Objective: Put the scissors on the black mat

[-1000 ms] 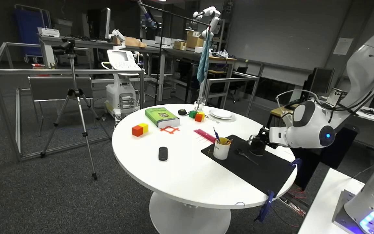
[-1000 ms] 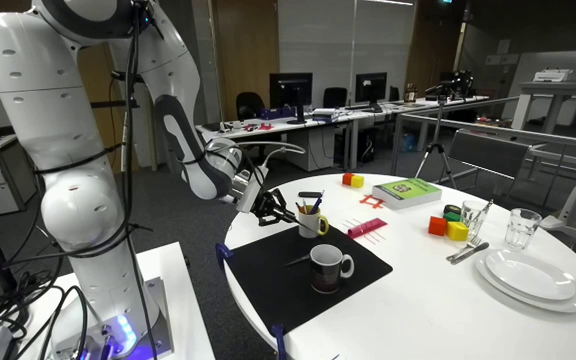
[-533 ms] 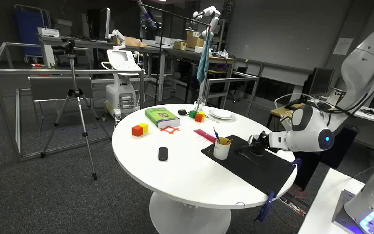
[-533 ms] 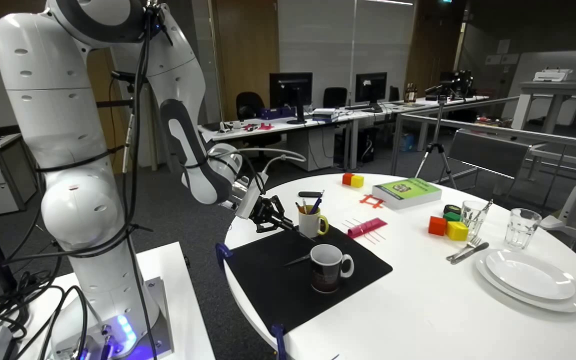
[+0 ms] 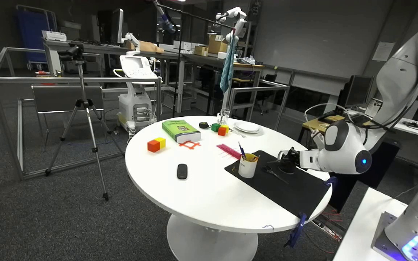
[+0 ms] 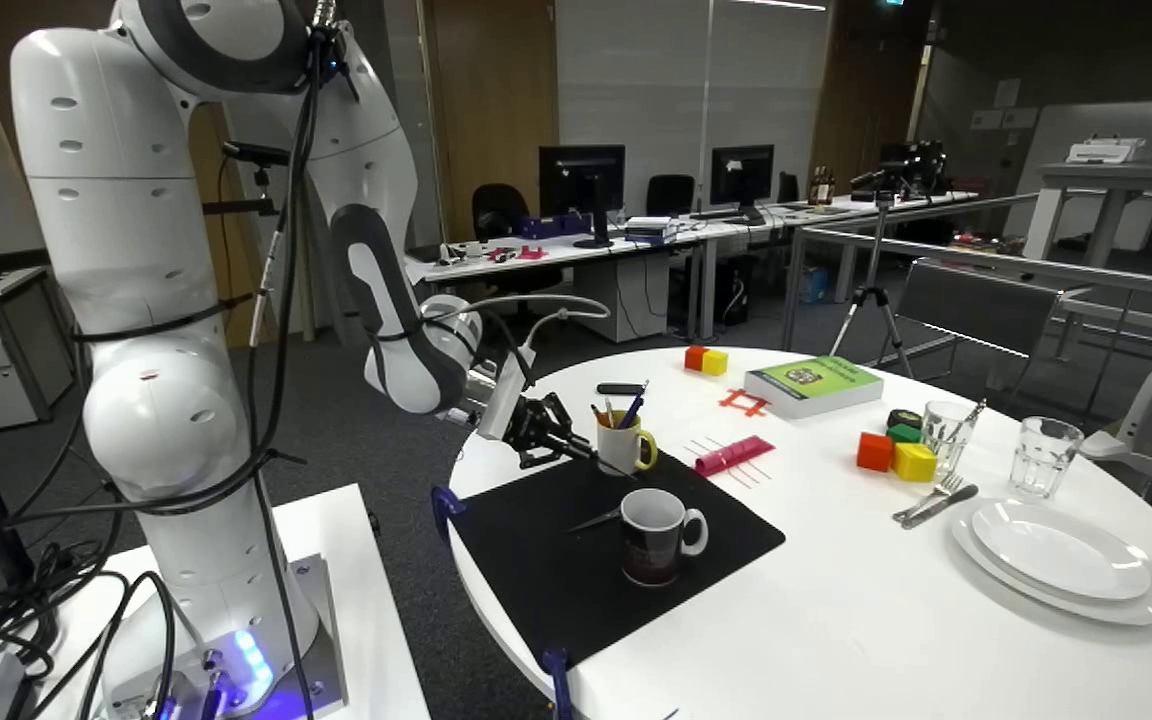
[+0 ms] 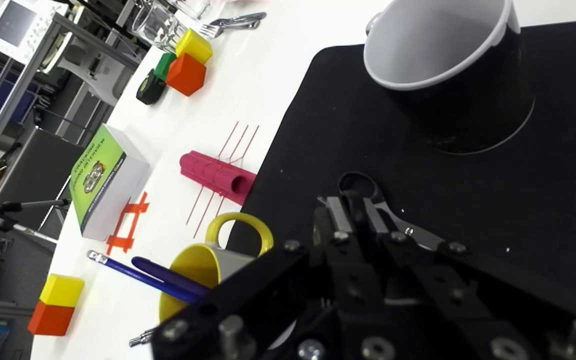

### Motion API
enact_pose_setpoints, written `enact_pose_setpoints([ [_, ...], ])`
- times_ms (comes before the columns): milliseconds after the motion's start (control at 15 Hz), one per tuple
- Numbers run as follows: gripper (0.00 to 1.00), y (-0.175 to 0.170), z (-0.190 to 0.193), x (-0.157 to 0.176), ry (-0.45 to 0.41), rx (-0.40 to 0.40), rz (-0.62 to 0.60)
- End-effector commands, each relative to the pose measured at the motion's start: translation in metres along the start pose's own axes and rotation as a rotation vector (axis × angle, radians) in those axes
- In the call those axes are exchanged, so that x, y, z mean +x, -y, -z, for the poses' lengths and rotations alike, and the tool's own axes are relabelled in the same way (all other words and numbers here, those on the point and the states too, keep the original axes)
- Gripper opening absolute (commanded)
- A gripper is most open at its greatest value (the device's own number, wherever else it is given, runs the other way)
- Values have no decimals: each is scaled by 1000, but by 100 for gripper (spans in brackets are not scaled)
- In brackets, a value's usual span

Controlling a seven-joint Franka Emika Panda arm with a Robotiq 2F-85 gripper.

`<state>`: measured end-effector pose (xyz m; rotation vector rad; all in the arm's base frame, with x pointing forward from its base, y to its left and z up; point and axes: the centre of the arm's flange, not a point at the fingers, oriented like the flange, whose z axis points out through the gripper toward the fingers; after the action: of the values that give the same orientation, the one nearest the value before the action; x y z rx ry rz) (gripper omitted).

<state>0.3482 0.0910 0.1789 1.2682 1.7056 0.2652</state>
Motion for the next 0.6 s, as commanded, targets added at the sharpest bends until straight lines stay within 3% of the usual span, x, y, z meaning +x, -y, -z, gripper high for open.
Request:
enact_pose_setpoints([
  [0, 2, 1, -12, 11, 27, -51, 8],
  [533, 2, 7, -26, 22, 26, -36, 34],
])
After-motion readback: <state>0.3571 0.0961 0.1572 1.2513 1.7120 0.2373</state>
